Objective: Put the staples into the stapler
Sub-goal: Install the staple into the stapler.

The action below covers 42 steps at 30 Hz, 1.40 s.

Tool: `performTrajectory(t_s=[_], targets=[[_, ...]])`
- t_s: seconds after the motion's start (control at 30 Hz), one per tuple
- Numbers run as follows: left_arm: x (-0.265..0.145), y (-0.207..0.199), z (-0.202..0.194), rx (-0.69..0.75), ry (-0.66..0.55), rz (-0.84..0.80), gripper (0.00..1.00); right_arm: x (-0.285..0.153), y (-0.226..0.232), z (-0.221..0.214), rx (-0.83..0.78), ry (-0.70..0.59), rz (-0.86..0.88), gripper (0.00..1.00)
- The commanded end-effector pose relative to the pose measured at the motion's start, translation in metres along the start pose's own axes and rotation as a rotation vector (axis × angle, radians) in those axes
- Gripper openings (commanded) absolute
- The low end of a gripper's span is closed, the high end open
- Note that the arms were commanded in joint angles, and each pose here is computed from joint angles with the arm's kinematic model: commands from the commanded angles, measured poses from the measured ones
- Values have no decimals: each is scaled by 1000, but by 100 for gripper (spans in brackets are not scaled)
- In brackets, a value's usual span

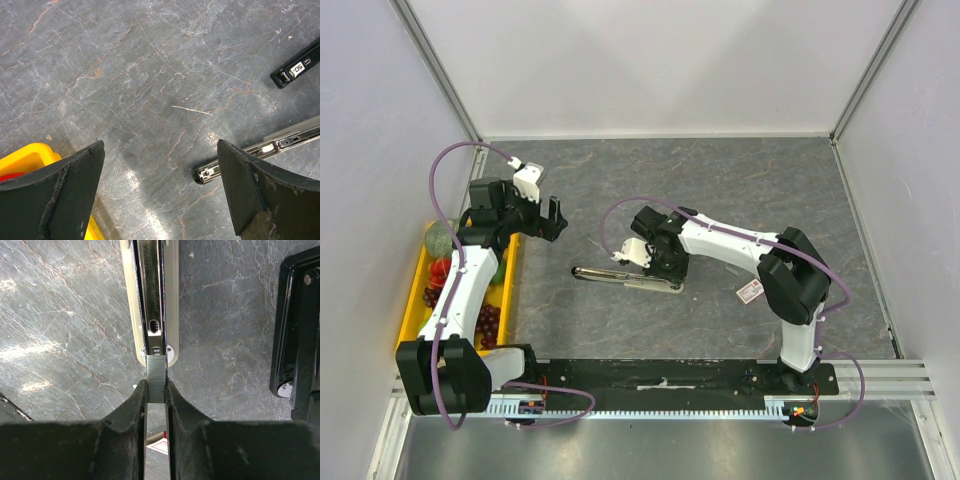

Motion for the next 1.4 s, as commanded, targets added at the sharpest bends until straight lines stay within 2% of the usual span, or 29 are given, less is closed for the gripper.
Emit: performTrajectory(t_s=[0.0,0.33,0.77,1.37], targets=[[2,-1,3,-21,-25,-28,99,-5,-8,10,-24,-22,-26,18],[2,-1,3,-21,-25,-30,99,-2,-10,14,-36,-13,-25,19],[2,0,3,-25,-27,-31,99,-4,-9,15,-39,-22,-27,33],[2,0,3,-29,-27,-30,99,-16,-11,13,-42,-25,-72,44]])
Point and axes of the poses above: each gripper's point midway between its finger pads, its own x axis out along the fingers, its own y axis along the line the jaws close on, z = x × y, the point moved 9 cm from there along -x, back along the fingers, and after that the axes turned 14 degrees about -x, right-handed, at the moved point
